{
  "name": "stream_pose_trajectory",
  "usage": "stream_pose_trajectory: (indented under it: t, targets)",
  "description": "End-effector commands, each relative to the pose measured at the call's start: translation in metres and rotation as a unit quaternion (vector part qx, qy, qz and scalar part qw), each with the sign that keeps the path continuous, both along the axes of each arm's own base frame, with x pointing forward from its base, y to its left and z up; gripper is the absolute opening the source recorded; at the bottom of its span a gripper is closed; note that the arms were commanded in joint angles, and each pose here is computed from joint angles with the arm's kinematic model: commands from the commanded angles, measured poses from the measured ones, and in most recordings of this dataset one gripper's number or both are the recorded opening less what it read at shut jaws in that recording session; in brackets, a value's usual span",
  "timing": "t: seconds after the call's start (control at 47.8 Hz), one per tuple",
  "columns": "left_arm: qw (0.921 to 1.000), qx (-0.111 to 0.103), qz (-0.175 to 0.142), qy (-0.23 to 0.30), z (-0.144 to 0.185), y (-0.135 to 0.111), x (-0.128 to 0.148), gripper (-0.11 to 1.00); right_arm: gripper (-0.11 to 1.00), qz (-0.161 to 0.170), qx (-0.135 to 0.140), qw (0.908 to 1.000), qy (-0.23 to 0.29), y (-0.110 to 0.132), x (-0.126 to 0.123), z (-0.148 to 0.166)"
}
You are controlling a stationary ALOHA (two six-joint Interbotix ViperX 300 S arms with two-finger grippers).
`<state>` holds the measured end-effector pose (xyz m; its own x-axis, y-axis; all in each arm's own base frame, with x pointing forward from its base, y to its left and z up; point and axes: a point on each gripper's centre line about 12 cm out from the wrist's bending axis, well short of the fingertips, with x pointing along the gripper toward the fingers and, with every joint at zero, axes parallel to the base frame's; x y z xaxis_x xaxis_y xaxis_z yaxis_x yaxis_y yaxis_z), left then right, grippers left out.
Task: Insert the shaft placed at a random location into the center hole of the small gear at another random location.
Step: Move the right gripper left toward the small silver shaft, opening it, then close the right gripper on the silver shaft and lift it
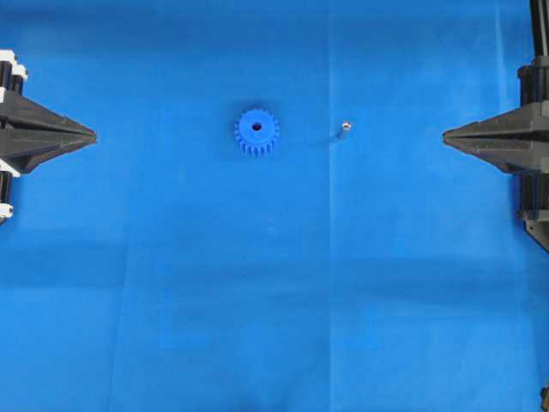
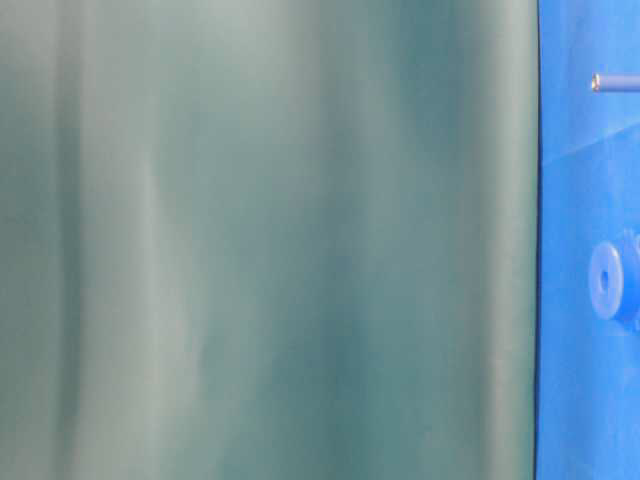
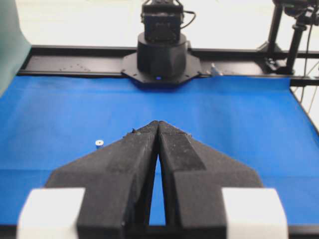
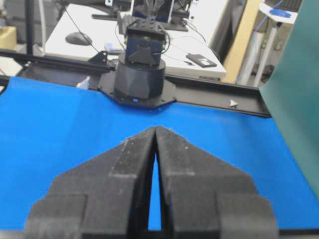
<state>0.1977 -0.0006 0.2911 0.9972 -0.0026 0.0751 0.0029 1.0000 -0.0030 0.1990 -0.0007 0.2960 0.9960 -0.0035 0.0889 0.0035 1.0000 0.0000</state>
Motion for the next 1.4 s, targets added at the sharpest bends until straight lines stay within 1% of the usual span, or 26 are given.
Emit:
stream_pose_trajectory:
  t: [0.0, 0.105, 0.272, 0.377, 0.418, 0.502, 0.565, 0.586, 0.69, 0.732, 0.753, 0.795, 0.879, 1.025, 1.213, 1.381]
  targets:
    - [1.0, -0.002, 0.001, -0.006, 0.005, 0.001, 0.002, 0.0, 0.0, -0.008, -0.005, 1.0, -0.004, -0.003, 0.002, 0.004]
    - [1.0, -0.002, 0.001, -0.008, 0.006, 0.001, 0.002, 0.0, -0.06, -0.032, 0.002, 0.9992, 0.022, -0.013, 0.007, -0.005]
    - [1.0, -0.002, 0.001, -0.008, 0.006, 0.001, 0.001, 0.0, -0.05, -0.076, 0.014, 0.9958, 0.05, -0.032, 0.015, -0.022]
    - [1.0, -0.002, 0.002, -0.008, 0.005, 0.001, 0.001, 0.0, -0.02, -0.097, 0.025, 0.9921, 0.075, -0.044, 0.025, -0.039]
    - [1.0, -0.002, 0.001, -0.007, 0.005, 0.001, 0.001, 0.0, 0.03, -0.103, 0.029, 0.9907, 0.085, -0.047, 0.03, -0.046]
    - [1.0, -0.002, 0.002, -0.006, 0.005, 0.001, 0.001, 0.0, 0.16, -0.115, 0.039, 0.9867, 0.108, -0.053, 0.041, -0.062]
    - [1.0, -0.002, 0.001, -0.006, 0.005, 0.001, 0.001, 0.0, 0.31, -0.123, 0.046, 0.9836, 0.123, -0.059, 0.048, -0.074]
    - [1.0, -0.002, 0.002, -0.007, 0.005, 0.001, 0.001, 0.0, 0.38, -0.126, 0.049, 0.9823, 0.13, -0.06, 0.051, -0.078]
    - [1.0, -0.002, 0.001, -0.006, 0.005, 0.001, 0.001, 0.0, 0.69, -0.136, 0.055, 0.9764, 0.159, -0.067, 0.063, -0.099]
    - [1.0, -0.002, 0.001, -0.006, 0.005, 0.001, 0.001, 0.0, 0.79, -0.139, 0.056, 0.9742, 0.169, -0.069, 0.067, -0.108]
    - [1.0, -0.002, 0.002, -0.007, 0.005, 0.001, 0.001, 0.0, 0.82, -0.14, 0.057, 0.973, 0.174, -0.071, 0.07, -0.112]
    - [1.0, -0.002, 0.002, -0.006, 0.004, 0.001, 0.001, 0.0, 0.81, -0.142, 0.059, 0.9707, 0.185, -0.073, 0.075, -0.121]
    - [1.0, -0.002, 0.001, -0.005, 0.004, 0.001, 0.001, 0.0, 0.75, -0.147, 0.062, 0.9675, 0.196, -0.076, 0.083, -0.134]
    - [1.0, -0.002, 0.001, -0.005, 0.003, 0.001, 0.001, 0.0, 0.75, -0.161, 0.071, 0.9619, 0.209, -0.083, 0.093, -0.155]
    - [1.0, -0.002, 0.001, -0.003, 0.002, 0.001, 0.0, 0.0, 0.74, -0.17, 0.077, 0.9545, 0.233, -0.086, 0.095, -0.177]
    - [1.0, -0.002, 0.002, -0.002, 0.001, 0.001, 0.0, 0.0, 0.72, -0.168, 0.078, 0.9522, 0.243, -0.085, 0.094, -0.183]
